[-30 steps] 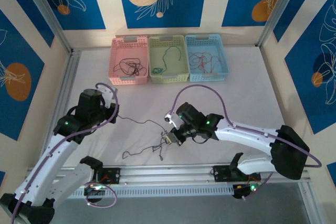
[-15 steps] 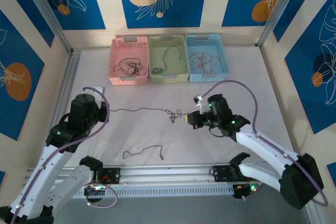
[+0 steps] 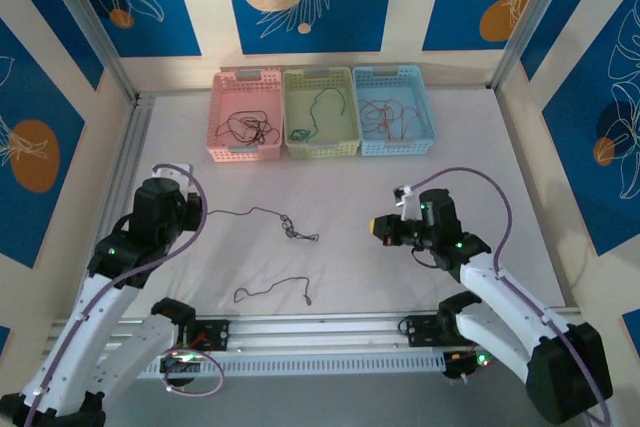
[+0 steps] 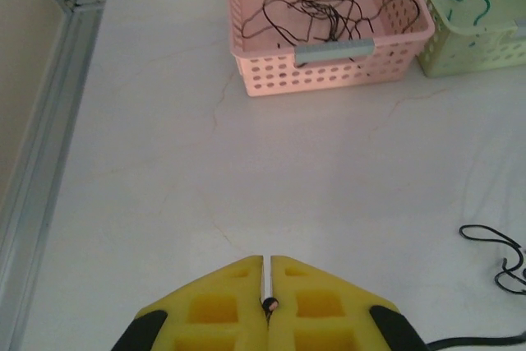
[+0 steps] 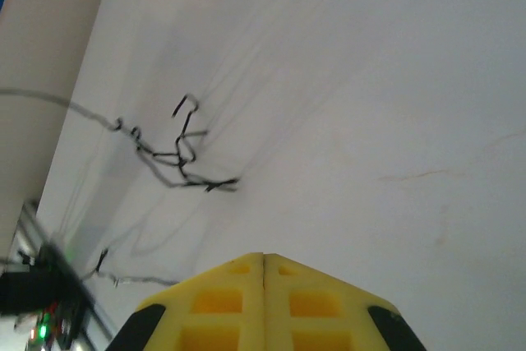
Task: Untangle the cables
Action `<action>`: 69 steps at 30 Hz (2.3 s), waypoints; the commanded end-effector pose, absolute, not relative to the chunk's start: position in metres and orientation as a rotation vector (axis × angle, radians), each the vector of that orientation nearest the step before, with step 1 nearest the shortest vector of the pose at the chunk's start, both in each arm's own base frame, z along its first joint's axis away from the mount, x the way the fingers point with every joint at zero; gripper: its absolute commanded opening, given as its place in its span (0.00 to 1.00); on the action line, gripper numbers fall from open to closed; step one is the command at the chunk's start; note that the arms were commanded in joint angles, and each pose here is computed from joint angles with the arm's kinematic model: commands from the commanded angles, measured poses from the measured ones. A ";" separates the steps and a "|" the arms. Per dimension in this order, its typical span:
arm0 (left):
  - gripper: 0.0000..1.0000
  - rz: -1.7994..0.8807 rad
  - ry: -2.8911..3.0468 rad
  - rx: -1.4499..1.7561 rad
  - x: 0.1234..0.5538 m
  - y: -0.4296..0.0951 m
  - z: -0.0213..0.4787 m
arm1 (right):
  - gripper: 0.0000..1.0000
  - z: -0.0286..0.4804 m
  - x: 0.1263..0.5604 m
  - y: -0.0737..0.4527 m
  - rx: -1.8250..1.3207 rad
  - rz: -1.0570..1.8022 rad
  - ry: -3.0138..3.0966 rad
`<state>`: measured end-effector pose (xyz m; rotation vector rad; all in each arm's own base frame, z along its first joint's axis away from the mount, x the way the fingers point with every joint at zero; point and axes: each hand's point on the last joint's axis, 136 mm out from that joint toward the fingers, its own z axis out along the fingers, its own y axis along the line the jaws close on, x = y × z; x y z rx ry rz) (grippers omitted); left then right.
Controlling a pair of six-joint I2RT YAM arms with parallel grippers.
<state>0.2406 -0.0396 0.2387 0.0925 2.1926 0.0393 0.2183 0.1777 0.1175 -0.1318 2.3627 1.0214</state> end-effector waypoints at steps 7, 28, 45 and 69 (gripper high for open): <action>0.00 -0.057 2.214 0.151 0.243 -0.056 0.233 | 0.44 0.123 0.216 0.225 -0.383 1.047 2.382; 0.00 -0.094 2.221 0.172 0.243 -0.062 0.232 | 0.56 0.050 0.195 0.310 -1.305 0.523 2.587; 0.00 -0.080 2.219 0.166 0.244 -0.060 0.233 | 0.00 0.065 0.193 0.305 -1.441 0.430 2.379; 0.00 -0.460 2.191 0.170 0.250 -0.111 0.253 | 0.60 0.142 0.171 0.308 -1.255 0.731 1.956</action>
